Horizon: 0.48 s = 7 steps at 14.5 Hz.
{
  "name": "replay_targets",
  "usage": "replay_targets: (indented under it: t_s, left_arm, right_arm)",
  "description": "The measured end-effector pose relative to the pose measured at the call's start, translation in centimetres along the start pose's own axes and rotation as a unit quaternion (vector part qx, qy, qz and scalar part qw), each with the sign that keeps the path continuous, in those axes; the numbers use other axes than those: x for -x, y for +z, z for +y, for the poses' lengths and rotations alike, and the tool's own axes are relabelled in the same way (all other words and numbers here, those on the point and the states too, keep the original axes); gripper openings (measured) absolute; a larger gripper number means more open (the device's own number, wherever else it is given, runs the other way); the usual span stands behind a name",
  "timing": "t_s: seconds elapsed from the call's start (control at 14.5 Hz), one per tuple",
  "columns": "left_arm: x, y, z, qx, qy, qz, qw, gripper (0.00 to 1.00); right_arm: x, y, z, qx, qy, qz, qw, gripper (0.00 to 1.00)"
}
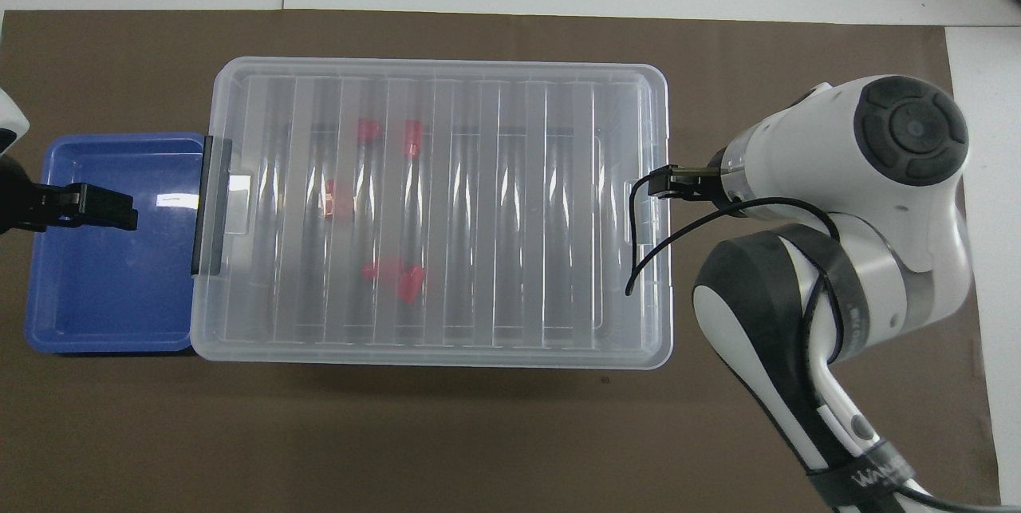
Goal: Place red block in blue tray from box
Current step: 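Grasp the clear lid edge with the right gripper and slide it away from the tray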
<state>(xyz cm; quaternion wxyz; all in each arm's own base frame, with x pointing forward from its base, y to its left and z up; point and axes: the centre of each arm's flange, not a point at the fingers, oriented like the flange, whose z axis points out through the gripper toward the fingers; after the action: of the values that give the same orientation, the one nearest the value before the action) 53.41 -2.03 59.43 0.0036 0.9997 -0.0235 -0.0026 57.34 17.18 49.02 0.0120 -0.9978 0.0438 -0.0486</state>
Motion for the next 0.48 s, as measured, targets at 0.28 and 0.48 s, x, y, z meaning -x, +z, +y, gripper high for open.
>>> replay_targets:
  t_s: [0.28,0.48]
  left_arm:
    - [0.0,0.0,0.0,0.0,0.0,0.0,1.0,1.0]
    - [0.0,0.0,0.0,0.0,0.0,0.0,1.0,1.0]
  right_arm:
    - [0.2,2.0,-0.5,0.002,-0.003,-0.008,1.0,0.97]
    - [0.6,2.8,-0.6,0.005,-0.004,-0.015,1.0,0.97]
